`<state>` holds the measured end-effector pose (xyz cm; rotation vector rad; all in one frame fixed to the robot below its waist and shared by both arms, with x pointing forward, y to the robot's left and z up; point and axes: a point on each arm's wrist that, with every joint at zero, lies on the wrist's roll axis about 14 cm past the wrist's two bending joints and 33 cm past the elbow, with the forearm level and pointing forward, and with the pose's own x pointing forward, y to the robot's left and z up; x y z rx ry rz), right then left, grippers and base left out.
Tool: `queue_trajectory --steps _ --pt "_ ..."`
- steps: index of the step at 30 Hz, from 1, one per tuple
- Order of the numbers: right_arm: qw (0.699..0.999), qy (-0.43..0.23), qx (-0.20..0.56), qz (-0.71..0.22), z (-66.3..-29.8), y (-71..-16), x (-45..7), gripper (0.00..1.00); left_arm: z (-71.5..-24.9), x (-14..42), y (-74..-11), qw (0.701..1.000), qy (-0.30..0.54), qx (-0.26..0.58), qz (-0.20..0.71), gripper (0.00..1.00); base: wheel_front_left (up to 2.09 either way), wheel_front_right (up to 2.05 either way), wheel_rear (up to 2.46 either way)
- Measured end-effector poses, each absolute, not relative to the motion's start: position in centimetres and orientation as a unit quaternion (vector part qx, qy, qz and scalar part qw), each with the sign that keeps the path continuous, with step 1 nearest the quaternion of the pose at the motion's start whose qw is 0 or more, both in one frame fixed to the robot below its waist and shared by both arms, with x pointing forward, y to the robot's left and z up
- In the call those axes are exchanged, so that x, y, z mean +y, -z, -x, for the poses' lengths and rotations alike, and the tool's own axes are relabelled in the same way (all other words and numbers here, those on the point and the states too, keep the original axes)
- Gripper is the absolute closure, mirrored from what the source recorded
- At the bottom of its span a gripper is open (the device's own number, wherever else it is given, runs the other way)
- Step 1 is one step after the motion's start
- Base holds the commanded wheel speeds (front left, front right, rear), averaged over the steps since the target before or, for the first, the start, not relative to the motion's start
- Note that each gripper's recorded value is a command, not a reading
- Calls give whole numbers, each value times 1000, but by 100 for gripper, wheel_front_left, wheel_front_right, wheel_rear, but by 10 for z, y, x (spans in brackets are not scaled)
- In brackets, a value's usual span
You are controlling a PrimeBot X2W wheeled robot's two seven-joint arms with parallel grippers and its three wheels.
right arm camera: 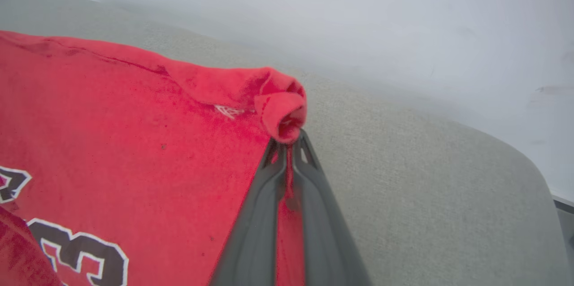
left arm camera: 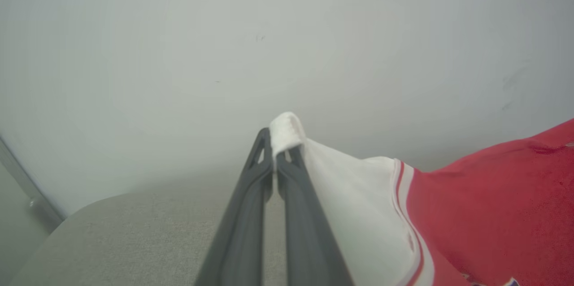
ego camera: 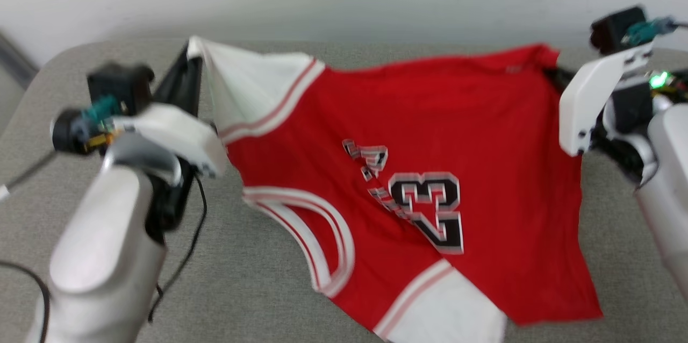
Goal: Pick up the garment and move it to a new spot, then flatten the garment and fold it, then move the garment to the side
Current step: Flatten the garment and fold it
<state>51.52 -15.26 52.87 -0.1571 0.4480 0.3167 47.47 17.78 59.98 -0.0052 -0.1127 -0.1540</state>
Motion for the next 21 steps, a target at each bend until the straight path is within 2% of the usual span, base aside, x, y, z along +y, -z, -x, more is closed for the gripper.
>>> queue_trajectory --steps 10,16,21 --pt "989 -124 47 62 -585 -634 -163 100 -567 181 -693 986 72 -149 -17 100 0 0 0" --pt "991 -107 -55 64 -627 -694 -172 100 -612 181 -747 972 61 -224 -36 100 0 0 0" --pt "987 -101 -101 69 -657 -714 -175 100 -644 181 -763 965 61 -252 -39 100 0 0 0"
